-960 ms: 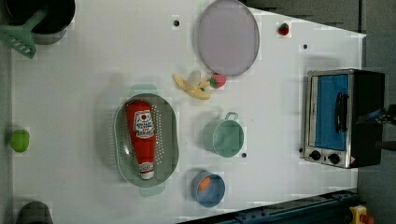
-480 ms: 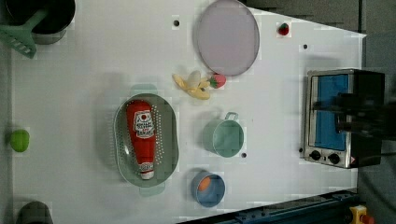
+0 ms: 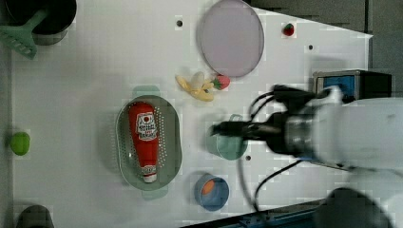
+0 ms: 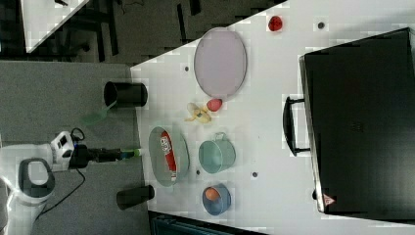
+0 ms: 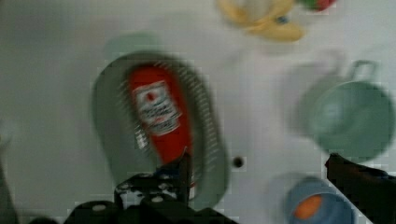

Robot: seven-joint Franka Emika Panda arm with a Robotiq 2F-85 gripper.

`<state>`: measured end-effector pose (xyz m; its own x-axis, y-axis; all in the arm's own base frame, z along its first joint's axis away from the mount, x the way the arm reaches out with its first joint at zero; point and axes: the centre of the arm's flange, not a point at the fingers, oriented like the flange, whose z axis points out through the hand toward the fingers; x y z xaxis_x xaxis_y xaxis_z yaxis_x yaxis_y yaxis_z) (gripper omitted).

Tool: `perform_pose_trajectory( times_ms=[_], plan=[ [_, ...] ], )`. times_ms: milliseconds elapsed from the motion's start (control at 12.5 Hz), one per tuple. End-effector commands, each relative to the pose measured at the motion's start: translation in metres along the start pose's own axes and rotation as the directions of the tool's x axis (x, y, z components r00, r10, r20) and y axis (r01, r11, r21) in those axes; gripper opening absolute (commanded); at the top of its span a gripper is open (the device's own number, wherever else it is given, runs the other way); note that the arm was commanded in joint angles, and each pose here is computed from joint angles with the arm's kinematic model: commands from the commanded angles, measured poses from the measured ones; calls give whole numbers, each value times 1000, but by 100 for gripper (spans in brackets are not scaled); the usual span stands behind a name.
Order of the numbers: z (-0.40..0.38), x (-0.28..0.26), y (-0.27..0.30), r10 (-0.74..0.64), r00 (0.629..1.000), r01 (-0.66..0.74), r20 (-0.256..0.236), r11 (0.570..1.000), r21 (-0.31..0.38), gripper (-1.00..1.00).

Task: Pick ketchup from strainer and place it on the table

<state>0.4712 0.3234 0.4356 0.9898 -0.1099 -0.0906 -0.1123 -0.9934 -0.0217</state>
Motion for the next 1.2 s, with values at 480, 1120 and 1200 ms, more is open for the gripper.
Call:
perform_pose_trajectory(
  times_ms=[480,1120,1200],
  plan=[
    [105,-14,-36,-49,997,54,-55,993,103,100],
    [228,-22,-32,-31,999,23,27,970,241,100],
    [238,-21,-31,-25,999,15,38,968,249,100]
  ],
)
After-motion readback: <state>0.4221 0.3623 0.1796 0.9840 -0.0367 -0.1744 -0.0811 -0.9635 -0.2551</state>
